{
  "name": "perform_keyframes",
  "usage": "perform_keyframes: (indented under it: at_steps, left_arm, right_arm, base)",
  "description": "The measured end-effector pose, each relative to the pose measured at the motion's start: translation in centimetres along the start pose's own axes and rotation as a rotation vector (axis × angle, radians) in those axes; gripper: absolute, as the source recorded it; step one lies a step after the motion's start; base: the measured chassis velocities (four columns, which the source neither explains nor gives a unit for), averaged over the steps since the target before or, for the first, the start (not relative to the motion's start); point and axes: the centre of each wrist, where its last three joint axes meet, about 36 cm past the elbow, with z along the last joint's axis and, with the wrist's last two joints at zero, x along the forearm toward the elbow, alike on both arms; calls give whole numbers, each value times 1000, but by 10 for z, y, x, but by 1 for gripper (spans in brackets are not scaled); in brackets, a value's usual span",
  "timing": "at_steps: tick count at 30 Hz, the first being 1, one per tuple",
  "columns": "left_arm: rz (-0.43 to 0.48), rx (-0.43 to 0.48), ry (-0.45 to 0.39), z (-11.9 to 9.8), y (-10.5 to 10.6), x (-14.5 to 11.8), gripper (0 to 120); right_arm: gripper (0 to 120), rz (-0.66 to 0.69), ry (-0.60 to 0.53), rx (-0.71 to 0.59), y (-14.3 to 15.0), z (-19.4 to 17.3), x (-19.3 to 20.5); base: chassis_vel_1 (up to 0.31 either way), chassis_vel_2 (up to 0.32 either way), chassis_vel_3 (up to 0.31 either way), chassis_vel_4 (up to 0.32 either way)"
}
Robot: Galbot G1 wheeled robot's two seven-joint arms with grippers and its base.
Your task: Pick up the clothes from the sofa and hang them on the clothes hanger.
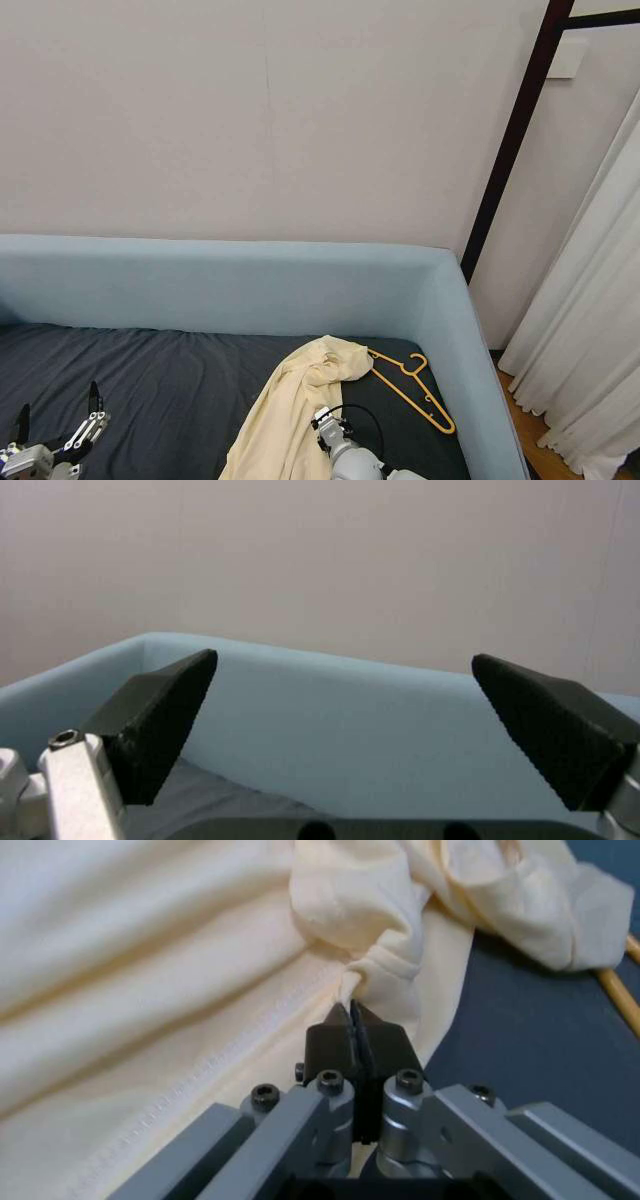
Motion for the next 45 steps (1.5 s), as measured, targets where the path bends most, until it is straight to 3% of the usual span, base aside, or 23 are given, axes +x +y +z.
perform_keyframes:
  at_steps: [4,10,14,15,19,25,29,37,39,41,45]
  left_arm:
    - [1,1,0,1,2,-4,100]
    - [14,7,9,6,1,-8,100]
    - [27,51,57,19,-7,-13,100]
    - [27,51,57,19,-7,-13,100]
    - [48,94,104,31,-22,-21,100]
    - [71,131,133,35,-37,-30,100]
    - [122,170,153,44,-56,-42,100]
    - [129,222,133,48,-73,-63,100]
    - [125,227,129,46,-73,-65,100]
    - [118,230,114,40,-70,-68,100]
    - [102,227,107,35,-63,-67,100]
  right_arm:
    - [0,-74,-155,-109,-27,-20,32]
    - [0,-187,-298,-238,-65,-53,70]
    - [0,-357,-531,-328,-108,-86,94]
    - [0,-357,-531,-328,-108,-86,94]
    - [0,-467,-752,-367,-151,-131,111]
    - [0,-513,-867,-332,-187,-174,127]
    - [0,-607,-957,-241,-214,-220,147]
    - [0,-727,-1012,-130,-216,-283,141]
    - [0,-737,-1052,-108,-215,-314,146]
    - [0,-735,-1132,-75,-211,-374,165]
    - [0,-718,-1188,-41,-214,-418,186]
  base:
    - [0,0,0,0]
    - [0,0,0,0]
    - [0,0,0,0]
    - [0,0,0,0]
    - [0,0,0,0]
    - [0,0,0,0]
    - [0,0,0,0]
    - [0,0,0,0]
    - [0,0,0,0]
    - [0,0,0,0]
    - [0,0,0,0]
